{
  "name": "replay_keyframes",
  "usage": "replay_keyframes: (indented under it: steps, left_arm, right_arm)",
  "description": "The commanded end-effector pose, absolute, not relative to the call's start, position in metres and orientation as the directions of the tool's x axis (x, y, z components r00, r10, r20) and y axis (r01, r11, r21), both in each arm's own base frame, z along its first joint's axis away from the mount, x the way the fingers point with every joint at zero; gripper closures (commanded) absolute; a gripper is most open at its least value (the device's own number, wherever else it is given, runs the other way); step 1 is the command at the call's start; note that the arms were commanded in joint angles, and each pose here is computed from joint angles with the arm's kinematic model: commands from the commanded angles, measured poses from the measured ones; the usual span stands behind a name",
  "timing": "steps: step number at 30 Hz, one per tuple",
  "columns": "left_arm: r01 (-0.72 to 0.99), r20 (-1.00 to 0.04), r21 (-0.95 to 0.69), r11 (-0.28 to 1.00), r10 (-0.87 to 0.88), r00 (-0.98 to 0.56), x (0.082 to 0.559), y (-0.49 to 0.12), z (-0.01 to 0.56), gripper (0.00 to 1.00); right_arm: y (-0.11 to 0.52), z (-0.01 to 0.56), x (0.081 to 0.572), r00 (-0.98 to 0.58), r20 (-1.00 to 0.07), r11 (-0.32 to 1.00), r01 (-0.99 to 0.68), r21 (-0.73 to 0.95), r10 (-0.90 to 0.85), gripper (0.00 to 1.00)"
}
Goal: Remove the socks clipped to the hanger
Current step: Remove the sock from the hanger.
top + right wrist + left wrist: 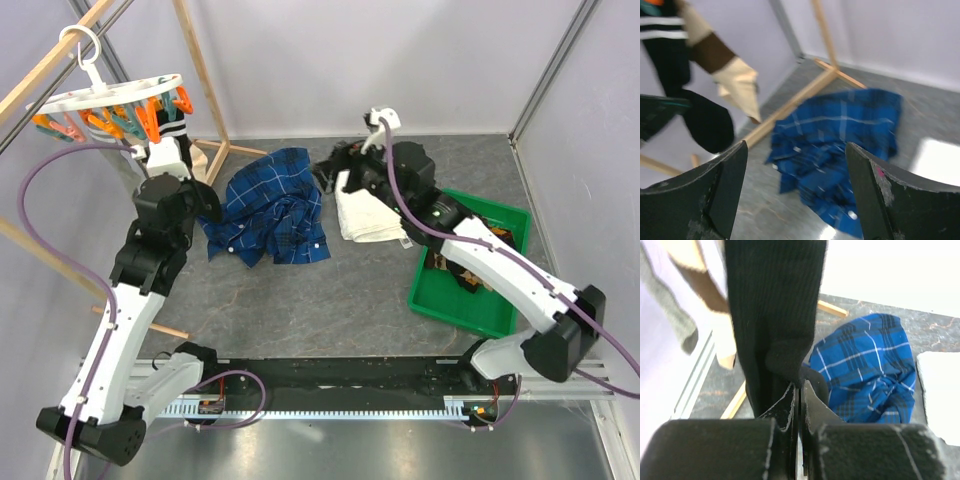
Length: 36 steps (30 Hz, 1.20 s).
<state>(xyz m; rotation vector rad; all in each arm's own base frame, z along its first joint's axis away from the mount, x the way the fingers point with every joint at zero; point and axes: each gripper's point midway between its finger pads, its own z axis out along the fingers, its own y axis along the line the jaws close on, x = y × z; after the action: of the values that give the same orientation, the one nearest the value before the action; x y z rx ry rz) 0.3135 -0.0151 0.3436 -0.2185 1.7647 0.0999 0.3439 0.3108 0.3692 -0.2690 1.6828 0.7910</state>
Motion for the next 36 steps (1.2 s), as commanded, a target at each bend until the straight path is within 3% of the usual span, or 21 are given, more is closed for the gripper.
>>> replay_keyframes:
  steps: [1, 5, 11, 21, 28, 32, 36]
  left_arm:
    - [-0.19, -0.962, -0.133, 0.973, -0.172, -0.21, 0.29, -0.014, 0.344, 0.98]
    - [-0.208, -0.962, -0.12, 0.971, -0.166, -0.216, 0.277, -0.006, 0.352, 0.98]
    - [-0.271, -0.961, -0.111, 0.956, -0.173, -0.218, 0.265, 0.01, 0.351, 0.98]
    - [-0.277, -0.969, -0.156, 0.948, -0.202, -0.144, 0.24, 0.02, 0.38, 0.98]
    - [-0.267, -0.971, -0.167, 0.949, -0.205, -0.123, 0.23, 0.021, 0.389, 0.98]
    - [-0.237, -0.969, -0.175, 0.956, -0.209, -0.129, 0.232, 0.015, 0.389, 0.98]
    - [-0.219, -0.966, -0.189, 0.957, -0.222, -0.135, 0.232, 0.011, 0.387, 0.98]
  right_arm:
    - [0.371, 0.434, 0.331, -0.18, -0.931, 0.573, -0.746, 0.339, 0.317, 0.14]
    - [0.424, 0.447, 0.314, -0.142, -0.94, 0.458, -0.844, 0.279, 0.31, 0.13]
    - [0.474, 0.467, 0.319, -0.034, -0.931, 0.398, -0.898, 0.188, 0.364, 0.13]
    - [0.514, 0.505, 0.349, 0.078, -0.85, 0.364, -0.921, 0.139, 0.522, 0.3]
    - [0.533, 0.519, 0.343, 0.009, -0.804, 0.237, -0.958, 0.164, 0.594, 0.25]
    - [0.536, 0.52, 0.338, -0.056, -0.785, 0.182, -0.96, 0.211, 0.617, 0.49]
    - [0.539, 0.518, 0.329, -0.123, -0.775, 0.136, -0.956, 0.261, 0.62, 0.62]
